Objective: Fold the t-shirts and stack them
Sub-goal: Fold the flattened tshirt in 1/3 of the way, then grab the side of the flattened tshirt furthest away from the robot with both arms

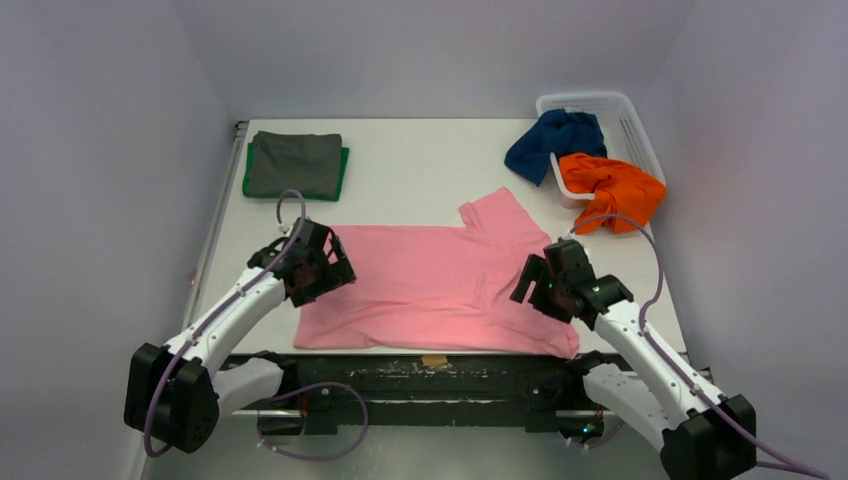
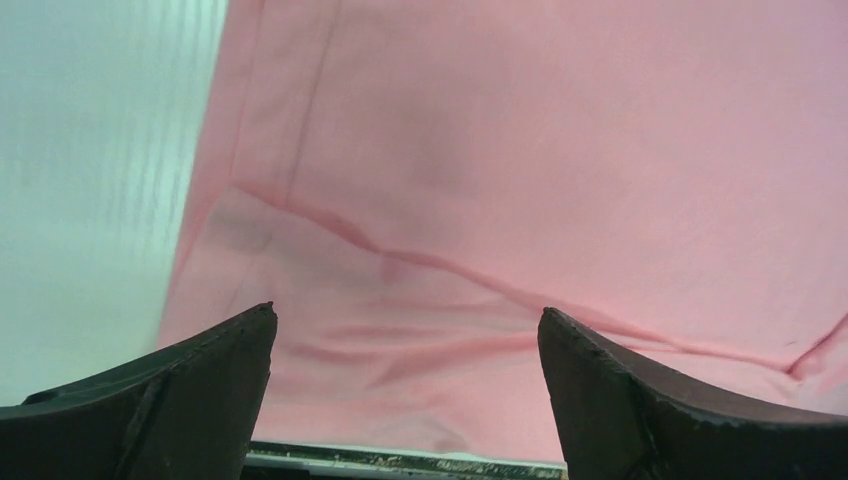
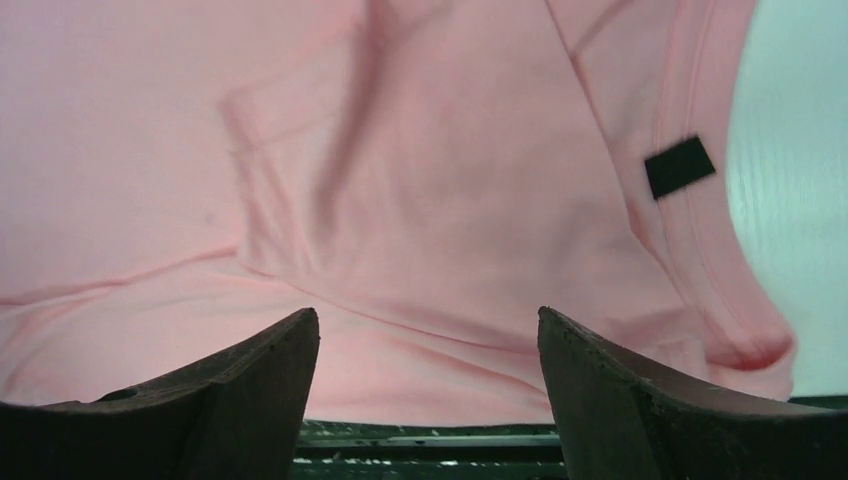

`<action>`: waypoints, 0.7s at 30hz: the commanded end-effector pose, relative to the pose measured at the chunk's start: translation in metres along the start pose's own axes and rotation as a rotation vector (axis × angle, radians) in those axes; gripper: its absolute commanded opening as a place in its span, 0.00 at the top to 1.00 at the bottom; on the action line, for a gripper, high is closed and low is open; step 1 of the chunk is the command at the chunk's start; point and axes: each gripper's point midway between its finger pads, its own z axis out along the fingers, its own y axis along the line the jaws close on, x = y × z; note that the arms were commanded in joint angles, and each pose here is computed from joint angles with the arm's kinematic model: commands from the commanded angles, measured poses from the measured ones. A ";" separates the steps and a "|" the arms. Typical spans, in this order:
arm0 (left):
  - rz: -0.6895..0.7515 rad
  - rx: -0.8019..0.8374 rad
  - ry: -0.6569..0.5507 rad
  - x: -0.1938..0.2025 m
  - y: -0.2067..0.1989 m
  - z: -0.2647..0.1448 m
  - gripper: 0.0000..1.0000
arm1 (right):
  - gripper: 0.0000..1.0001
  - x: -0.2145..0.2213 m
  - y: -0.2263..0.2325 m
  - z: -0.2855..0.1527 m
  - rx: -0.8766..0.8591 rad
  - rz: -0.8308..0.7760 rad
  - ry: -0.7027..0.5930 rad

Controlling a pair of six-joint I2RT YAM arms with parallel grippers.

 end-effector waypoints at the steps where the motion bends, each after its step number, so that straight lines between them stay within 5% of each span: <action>1: 0.012 -0.036 -0.220 -0.075 -0.015 -0.024 0.00 | 0.20 -0.082 0.050 -0.030 -0.088 -0.041 -0.255; 9: -0.036 -0.084 -0.179 -0.176 -0.036 0.018 0.00 | 0.12 -0.152 0.092 -0.020 -0.097 -0.038 -0.429; 17: -0.029 -0.146 -0.063 -0.213 -0.041 0.078 0.00 | 0.08 -0.168 0.091 -0.013 -0.030 -0.053 -0.446; 21: -0.063 -0.143 0.001 -0.208 -0.037 0.093 0.22 | 0.07 -0.168 0.088 -0.014 -0.025 -0.059 -0.457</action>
